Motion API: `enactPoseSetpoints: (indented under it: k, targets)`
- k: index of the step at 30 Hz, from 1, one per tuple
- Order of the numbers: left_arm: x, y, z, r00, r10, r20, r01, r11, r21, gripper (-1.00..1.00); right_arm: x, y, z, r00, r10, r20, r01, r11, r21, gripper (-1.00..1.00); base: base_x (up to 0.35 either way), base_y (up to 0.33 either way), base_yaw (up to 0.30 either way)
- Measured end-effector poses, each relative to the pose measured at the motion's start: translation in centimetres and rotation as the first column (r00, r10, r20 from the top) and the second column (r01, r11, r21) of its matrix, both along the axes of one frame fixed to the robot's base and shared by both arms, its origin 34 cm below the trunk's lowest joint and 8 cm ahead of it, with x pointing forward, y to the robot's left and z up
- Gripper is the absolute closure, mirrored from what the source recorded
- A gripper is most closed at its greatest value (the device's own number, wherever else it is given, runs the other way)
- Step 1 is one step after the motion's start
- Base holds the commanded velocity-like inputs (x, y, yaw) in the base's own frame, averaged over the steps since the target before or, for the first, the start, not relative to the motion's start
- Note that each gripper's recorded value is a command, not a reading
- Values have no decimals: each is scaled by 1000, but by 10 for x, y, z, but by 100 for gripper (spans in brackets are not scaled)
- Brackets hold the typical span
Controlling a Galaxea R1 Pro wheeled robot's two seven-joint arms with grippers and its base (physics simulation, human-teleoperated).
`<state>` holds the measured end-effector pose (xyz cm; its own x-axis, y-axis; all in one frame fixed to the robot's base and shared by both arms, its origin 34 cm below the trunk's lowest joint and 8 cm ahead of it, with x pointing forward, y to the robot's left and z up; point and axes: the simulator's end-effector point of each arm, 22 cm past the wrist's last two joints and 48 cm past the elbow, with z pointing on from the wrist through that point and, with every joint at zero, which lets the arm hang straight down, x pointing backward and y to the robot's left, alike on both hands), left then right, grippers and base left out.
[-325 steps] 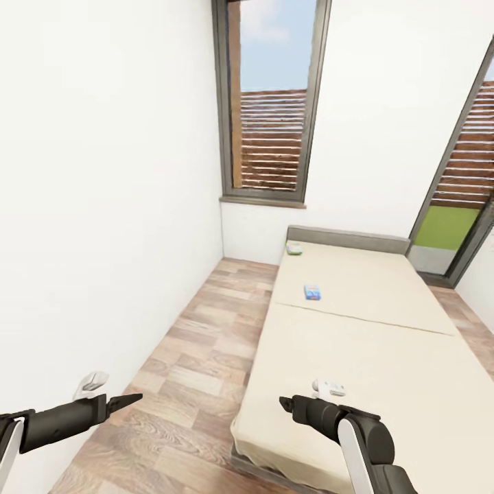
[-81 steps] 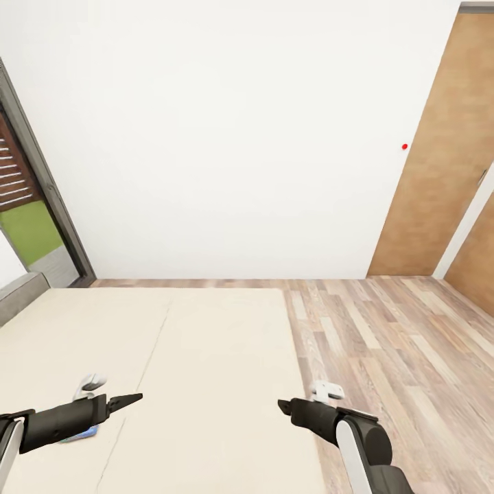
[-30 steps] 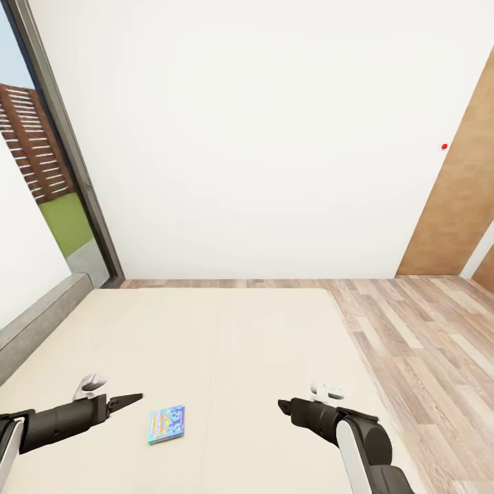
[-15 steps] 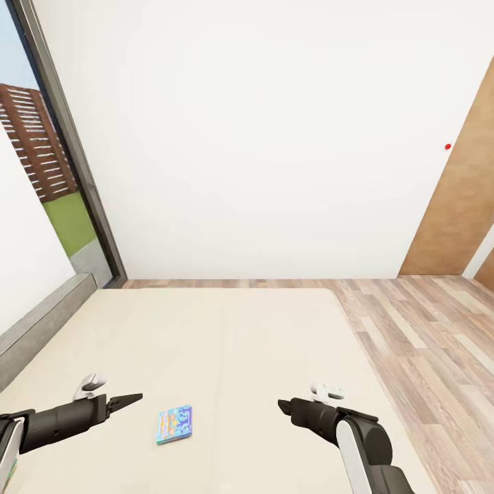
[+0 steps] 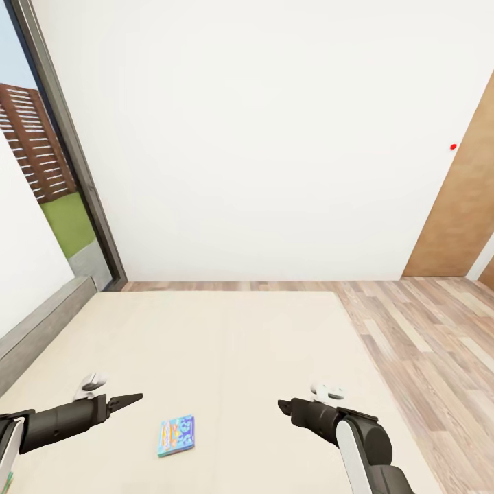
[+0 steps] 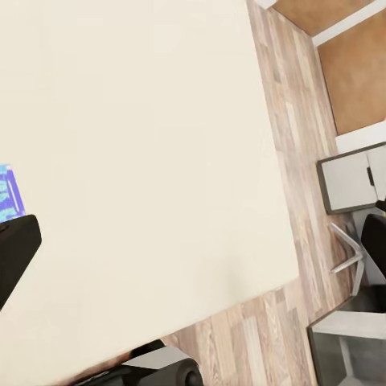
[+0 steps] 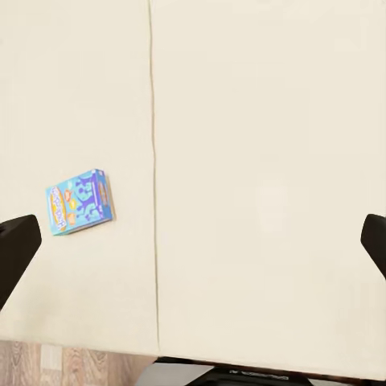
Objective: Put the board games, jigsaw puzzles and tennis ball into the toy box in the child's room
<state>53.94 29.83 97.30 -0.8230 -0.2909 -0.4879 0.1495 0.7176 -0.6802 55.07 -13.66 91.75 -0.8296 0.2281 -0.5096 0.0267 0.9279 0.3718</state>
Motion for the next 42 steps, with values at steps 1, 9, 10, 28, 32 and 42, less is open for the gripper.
enactPoseSetpoints:
  k: [1, 9, 10, 28, 32, 42]
  targets:
    - [0, 0, 0, 1000, 0, 0, 0, 1000, 0, -100, 0, 0, 0, 1000, 0, 0, 0, 1000, 0, -100, 21, 9, 0]
    - [0, 0, 0, 1000, 0, 0, 0, 1000, 1, -100, 0, 0, 0, 1000, 0, 0, 0, 1000, 0, -100, 53, 42, 0]
    - [0, 0, 0, 1000, 0, 0, 0, 1000, 1, -100, 0, 0, 0, 1000, 0, 1, 0, 1000, 0, -100, 95, 58, 0]
    - [0, 0, 0, 1000, -1, 0, 1, 1000, 0, -100, 1, 0, 1, 1000, -1, 3, 1, 1000, -1, -100, 13, 8, 0]
    - [0, -1, -1, 1000, -2, -2, 2, 1000, 2, -100, 2, 0, 2, 1000, -1, 6, 1, 1000, -1, -100, 0, 0, 0]
    - [-3, 5, -26, 998, 19, -58, -17, 999, 45, -100, 1, -1, -1, 1000, -1, -2, 1, 1000, 0, -100, 0, 0, 0]
